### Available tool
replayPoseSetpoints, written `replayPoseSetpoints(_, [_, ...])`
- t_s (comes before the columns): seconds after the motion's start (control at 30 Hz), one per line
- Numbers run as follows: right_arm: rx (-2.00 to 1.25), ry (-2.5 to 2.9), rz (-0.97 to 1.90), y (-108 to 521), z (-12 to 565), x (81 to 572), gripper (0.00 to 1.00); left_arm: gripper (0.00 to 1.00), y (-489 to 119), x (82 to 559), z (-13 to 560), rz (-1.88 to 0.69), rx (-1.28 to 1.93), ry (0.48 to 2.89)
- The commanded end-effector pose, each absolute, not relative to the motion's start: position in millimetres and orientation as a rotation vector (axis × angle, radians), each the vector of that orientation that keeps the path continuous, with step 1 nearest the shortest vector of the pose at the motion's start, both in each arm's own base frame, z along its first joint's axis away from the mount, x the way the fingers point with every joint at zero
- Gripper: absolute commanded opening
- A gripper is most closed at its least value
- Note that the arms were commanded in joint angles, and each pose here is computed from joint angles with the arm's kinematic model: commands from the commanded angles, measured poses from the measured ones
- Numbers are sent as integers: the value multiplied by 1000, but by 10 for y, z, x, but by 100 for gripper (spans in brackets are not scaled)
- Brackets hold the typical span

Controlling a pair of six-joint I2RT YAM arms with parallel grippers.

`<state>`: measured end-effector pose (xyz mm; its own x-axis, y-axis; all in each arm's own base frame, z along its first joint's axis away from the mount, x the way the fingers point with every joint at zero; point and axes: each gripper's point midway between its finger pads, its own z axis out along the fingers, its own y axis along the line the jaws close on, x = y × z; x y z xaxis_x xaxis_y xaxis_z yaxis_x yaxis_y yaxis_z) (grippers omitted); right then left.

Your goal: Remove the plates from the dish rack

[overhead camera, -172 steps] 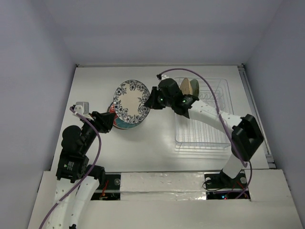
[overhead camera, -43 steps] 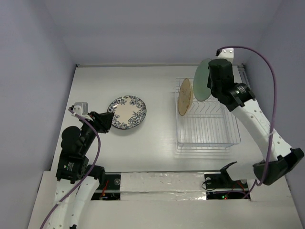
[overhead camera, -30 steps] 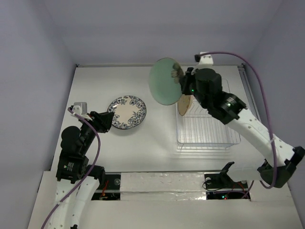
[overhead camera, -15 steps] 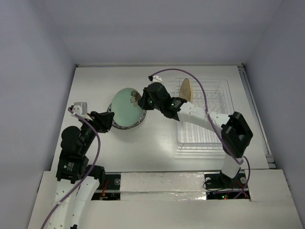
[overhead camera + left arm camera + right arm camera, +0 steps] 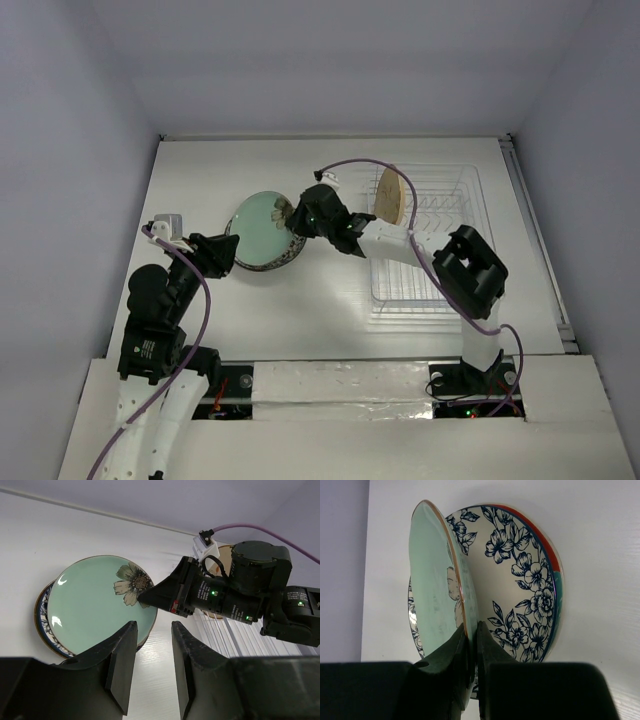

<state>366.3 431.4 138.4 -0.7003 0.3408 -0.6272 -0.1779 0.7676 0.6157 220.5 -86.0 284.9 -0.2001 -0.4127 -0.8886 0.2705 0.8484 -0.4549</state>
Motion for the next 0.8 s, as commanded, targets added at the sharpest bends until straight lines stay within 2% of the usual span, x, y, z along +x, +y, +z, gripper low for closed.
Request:
replayPoseSetpoints(0.0, [220,1960,1089,4549,2079,3837,0,31,-865,2223,2933,-627,-101,1624])
replayPoseSetpoints(0.1, [236,1981,1082,4564,1953,3849,0,31,-865,2223,2933,-627,-101,1624])
replayPoseSetpoints(0.13, [234,1987,1079,4568,1923,3848,3,31,-870,2221,2933,-629,-98,1624])
replayPoseSetpoints(0.2, [225,2010,1076,4589,1831,3837,10,31,-871,2225,2937,-629,-98,1623])
replayPoseSetpoints(0.23, [222,2018,1071,4589,1806,3835,19,31,-873,2222,2933,-630,-97,1623])
replayPoseSetpoints(0.33, [199,2054,1040,4575,1680,3810,31,31,-877,2220,2937,-632,-93,1622])
replayPoseSetpoints(0.6, [113,2128,969,4523,1477,3675,42,31,-882,2213,2947,-636,-91,1618])
replayPoseSetpoints(0.63, [100,2136,960,4515,1454,3664,52,31,-884,2212,2947,-637,-90,1618])
replayPoseSetpoints(0.7, [66,2161,922,4483,1406,3643,60,31,-885,2215,2948,-637,-90,1618])
replayPoseSetpoints(0.73, [42,2171,912,4503,1391,3597,69,31,-887,2211,2951,-638,-88,1617])
replayPoseSetpoints(0.77, [26,2181,897,4488,1374,3584,74,31,-887,2214,2948,-638,-88,1618])
